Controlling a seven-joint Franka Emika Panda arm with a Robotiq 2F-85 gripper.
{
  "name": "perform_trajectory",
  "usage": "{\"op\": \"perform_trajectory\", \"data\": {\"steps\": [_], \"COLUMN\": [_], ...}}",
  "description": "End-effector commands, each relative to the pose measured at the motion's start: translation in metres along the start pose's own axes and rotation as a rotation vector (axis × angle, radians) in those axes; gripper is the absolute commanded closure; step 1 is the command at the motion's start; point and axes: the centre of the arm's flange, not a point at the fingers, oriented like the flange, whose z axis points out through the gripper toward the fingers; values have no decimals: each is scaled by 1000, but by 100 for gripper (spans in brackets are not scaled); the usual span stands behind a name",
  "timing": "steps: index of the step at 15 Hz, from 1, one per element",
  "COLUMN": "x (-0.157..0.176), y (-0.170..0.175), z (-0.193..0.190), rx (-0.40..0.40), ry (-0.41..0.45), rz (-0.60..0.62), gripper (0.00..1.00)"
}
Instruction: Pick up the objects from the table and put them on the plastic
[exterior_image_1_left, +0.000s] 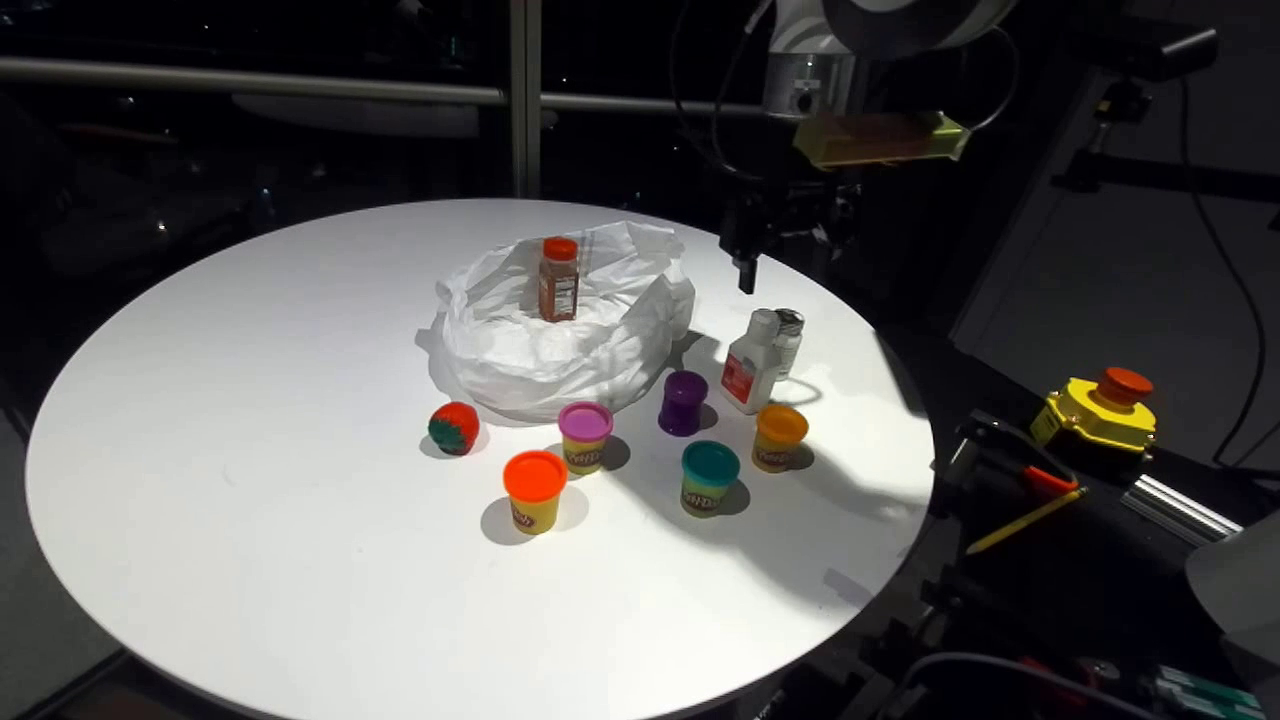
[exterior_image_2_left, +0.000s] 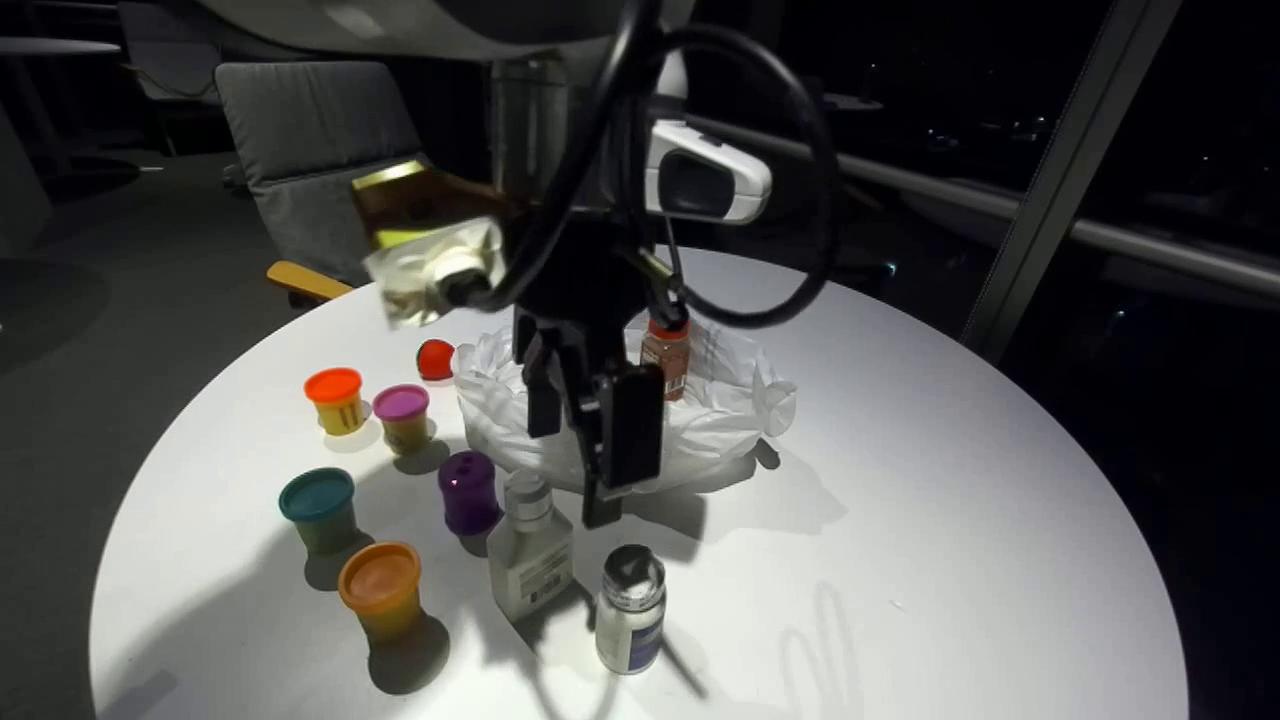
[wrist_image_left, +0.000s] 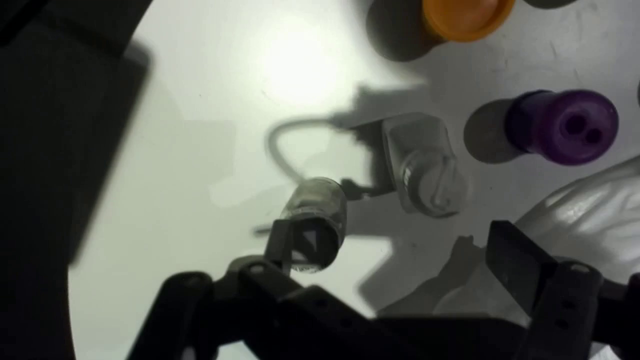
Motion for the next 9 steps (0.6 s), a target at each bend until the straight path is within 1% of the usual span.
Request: {"op": "perform_trajectory", "data": {"steps": [1, 3, 5, 7, 9], "x": [-49, -57, -59, -58, -55], "y": [19, 20, 20, 17, 13], "z": [-3, -3, -4, -4, -1], "rx": [69, 121, 156, 183, 201], "ry": [73, 130, 180, 195, 190], "rz": [-67, -88, -103, -119, -141], "gripper": [0, 0, 0, 0, 0]}}
